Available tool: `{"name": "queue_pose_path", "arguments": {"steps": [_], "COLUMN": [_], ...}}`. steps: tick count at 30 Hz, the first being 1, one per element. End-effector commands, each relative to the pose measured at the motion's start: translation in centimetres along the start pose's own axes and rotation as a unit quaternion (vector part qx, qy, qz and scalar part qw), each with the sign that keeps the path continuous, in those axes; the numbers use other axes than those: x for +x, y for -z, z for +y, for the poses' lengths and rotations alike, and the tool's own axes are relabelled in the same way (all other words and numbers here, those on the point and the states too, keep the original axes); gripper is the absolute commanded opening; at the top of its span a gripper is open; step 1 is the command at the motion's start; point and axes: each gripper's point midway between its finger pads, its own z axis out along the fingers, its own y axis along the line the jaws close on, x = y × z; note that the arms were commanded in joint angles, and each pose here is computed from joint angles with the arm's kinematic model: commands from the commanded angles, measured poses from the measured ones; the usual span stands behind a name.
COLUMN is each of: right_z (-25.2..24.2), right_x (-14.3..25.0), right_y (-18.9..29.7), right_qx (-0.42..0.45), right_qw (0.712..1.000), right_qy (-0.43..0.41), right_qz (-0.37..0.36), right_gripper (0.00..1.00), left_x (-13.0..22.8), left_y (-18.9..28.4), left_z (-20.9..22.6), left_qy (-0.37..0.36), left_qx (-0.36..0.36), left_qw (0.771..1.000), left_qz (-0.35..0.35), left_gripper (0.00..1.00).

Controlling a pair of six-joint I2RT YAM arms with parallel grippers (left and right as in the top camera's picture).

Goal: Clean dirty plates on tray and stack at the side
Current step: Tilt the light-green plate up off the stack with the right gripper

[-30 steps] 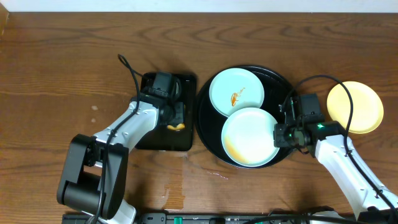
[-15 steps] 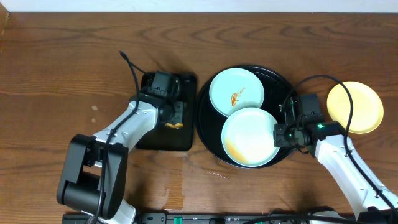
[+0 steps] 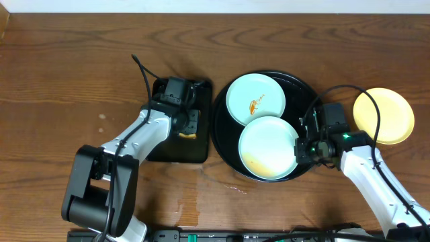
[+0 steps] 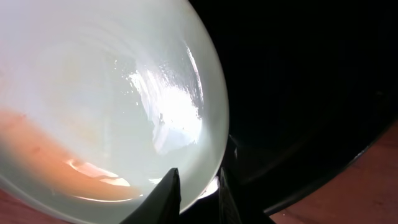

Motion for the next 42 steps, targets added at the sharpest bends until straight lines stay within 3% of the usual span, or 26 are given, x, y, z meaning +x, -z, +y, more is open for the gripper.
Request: {"name": "queue_pose_path", "arguments": {"steps": [1, 18, 24, 36, 42], "right_z": [0.6, -0.6, -0.7, -0.3, -0.3], "right_x": [-0.4, 1.1, 1.4, 1.9, 2.1], "right_y": [0.4, -1.0, -1.5, -3.5, -4.2], "right_qx": [-0.010, 0.012, 0.012, -0.018, -0.025], "right_qw": [1.000, 1.000, 1.000, 0.999, 0.999], "right_qy": [0.005, -0.025, -0.028, -0.022, -0.020], "right_qz": [-0.007, 0.005, 0.006, -0.018, -0.031], "right_gripper": [0.21, 0.36, 0.35, 0.27, 0.09], "left_x": [0.6, 0.6, 0.6, 0.6, 0.6], "left_y": [-0.3, -0.4, -0.4, -0.4, -0.4], "left_z": [0.6, 0.6, 0.6, 0.6, 0.6], "left_qy": [0.005, 0.005, 0.005, 0.005, 0.005], "left_qx": [-0.011, -0.011, -0.011, -0.011, -0.011], "left_qw": [1.000, 1.000, 1.000, 1.000, 1.000], "left_qz": [0.008, 0.009, 0.009, 0.009, 0.009], "left_gripper": [0.25, 0.26, 0.26, 0.26, 0.26]}}
